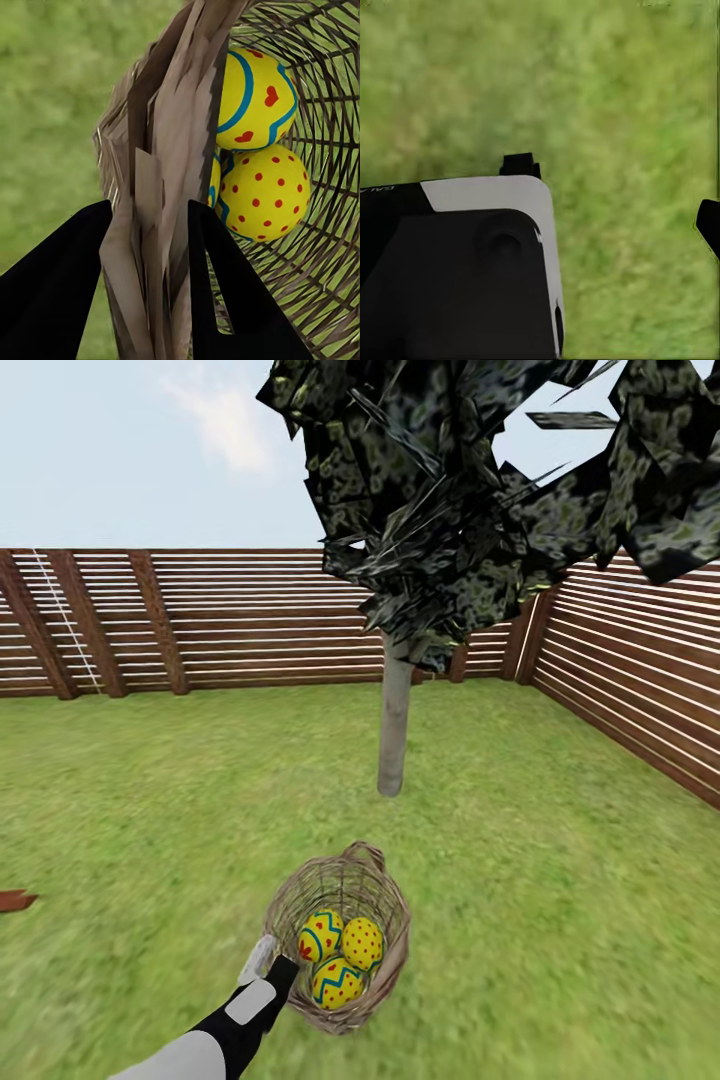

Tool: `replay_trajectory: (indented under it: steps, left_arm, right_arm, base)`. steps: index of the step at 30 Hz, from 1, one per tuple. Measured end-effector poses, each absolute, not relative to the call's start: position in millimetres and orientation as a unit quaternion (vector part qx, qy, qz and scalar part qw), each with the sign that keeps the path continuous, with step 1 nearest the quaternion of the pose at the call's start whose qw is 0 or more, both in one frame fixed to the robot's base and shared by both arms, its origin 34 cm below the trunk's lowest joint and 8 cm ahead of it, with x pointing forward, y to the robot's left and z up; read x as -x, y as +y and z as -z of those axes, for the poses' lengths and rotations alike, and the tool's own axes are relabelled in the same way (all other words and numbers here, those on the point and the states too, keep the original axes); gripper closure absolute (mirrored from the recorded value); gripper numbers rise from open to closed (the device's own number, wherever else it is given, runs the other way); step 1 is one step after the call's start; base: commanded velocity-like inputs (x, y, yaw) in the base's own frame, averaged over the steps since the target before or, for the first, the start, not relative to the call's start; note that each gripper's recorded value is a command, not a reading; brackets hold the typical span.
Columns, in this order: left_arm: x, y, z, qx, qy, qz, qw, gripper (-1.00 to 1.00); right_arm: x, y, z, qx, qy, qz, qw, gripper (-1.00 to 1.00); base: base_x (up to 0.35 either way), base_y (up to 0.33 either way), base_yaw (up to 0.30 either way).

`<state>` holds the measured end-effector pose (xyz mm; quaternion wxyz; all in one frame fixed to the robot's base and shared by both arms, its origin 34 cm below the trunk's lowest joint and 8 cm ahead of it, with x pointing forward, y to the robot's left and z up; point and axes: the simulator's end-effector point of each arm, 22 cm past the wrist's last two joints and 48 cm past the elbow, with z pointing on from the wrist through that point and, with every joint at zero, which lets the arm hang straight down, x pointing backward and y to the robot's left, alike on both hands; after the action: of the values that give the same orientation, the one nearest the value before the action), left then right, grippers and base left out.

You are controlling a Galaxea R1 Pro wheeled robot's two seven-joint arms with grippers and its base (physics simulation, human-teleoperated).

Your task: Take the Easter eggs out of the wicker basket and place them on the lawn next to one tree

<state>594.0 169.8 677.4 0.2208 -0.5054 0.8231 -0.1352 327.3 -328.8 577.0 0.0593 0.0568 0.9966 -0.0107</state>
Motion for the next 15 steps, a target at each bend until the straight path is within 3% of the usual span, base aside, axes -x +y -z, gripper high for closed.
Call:
replay_trajectory:
  steps: [15]
  left_arm:
    - [-593.9,168.8,-677.5,0.505,0.823,0.136,0.221,1.0]
  right_arm:
    - [-325.5,-329.9,-576.4,-0.05,0.996,0.012,0.075,-1.0]
  base:
    - [0.307,-0.093,0.0]
